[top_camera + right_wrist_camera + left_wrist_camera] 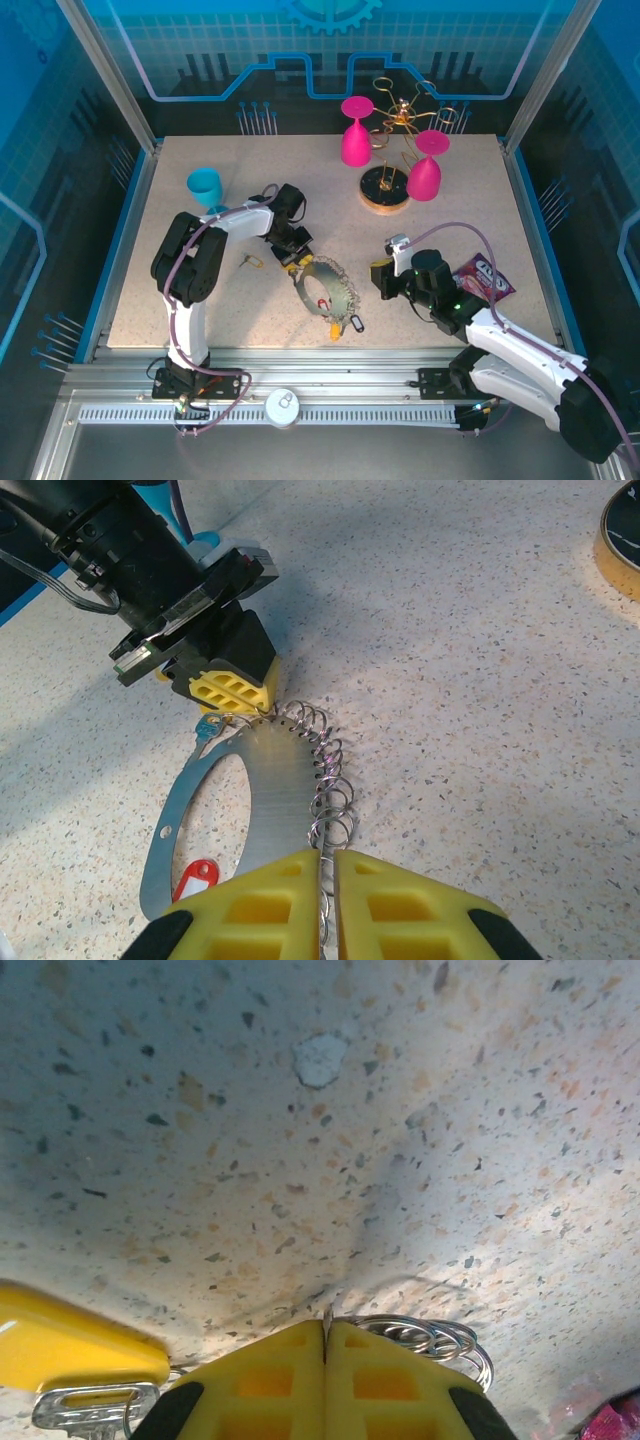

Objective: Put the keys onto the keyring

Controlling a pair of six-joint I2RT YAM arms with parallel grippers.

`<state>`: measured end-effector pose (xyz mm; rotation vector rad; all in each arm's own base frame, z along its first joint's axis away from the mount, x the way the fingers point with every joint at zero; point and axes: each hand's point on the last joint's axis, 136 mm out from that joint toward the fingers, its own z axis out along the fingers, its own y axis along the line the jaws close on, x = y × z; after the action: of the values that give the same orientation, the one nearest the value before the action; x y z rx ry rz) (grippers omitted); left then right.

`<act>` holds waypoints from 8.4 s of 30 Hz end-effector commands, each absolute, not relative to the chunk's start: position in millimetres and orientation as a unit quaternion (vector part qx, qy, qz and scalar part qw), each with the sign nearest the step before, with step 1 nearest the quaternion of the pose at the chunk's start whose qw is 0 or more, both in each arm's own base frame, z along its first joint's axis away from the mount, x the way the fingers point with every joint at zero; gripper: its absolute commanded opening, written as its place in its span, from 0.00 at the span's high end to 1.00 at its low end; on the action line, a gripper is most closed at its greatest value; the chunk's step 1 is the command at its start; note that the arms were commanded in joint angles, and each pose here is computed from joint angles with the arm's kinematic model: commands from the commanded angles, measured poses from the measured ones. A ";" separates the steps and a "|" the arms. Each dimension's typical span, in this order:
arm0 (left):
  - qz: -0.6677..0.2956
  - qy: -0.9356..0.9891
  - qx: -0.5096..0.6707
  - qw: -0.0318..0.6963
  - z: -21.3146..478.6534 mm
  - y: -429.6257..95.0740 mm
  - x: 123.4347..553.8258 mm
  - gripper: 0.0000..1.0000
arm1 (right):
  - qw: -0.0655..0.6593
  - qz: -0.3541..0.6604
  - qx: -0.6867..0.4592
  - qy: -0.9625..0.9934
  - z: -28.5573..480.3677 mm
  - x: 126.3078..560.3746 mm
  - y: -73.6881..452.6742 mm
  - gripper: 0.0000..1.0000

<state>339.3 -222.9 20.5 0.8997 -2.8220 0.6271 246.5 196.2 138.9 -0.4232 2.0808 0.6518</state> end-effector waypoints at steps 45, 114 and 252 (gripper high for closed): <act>0.307 -0.515 -0.565 -0.567 264.0 -283.9 248.6 1.00 | 0.584 0.306 -0.524 0.538 239.8 230.7 261.0 0.87; 0.269 -0.582 -0.596 -0.484 221.1 -271.6 248.3 1.00 | 0.500 0.284 -0.588 0.568 240.4 221.0 302.3 1.00; 0.371 -0.562 -0.517 -0.529 239.1 -269.0 229.0 0.85 | 0.534 0.393 -0.554 0.503 242.7 214.2 304.8 1.00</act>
<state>225.2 -267.8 233.8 -2.5623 -2.8022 1.9332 216.3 304.2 227.5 -1.2881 1.2519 0.9641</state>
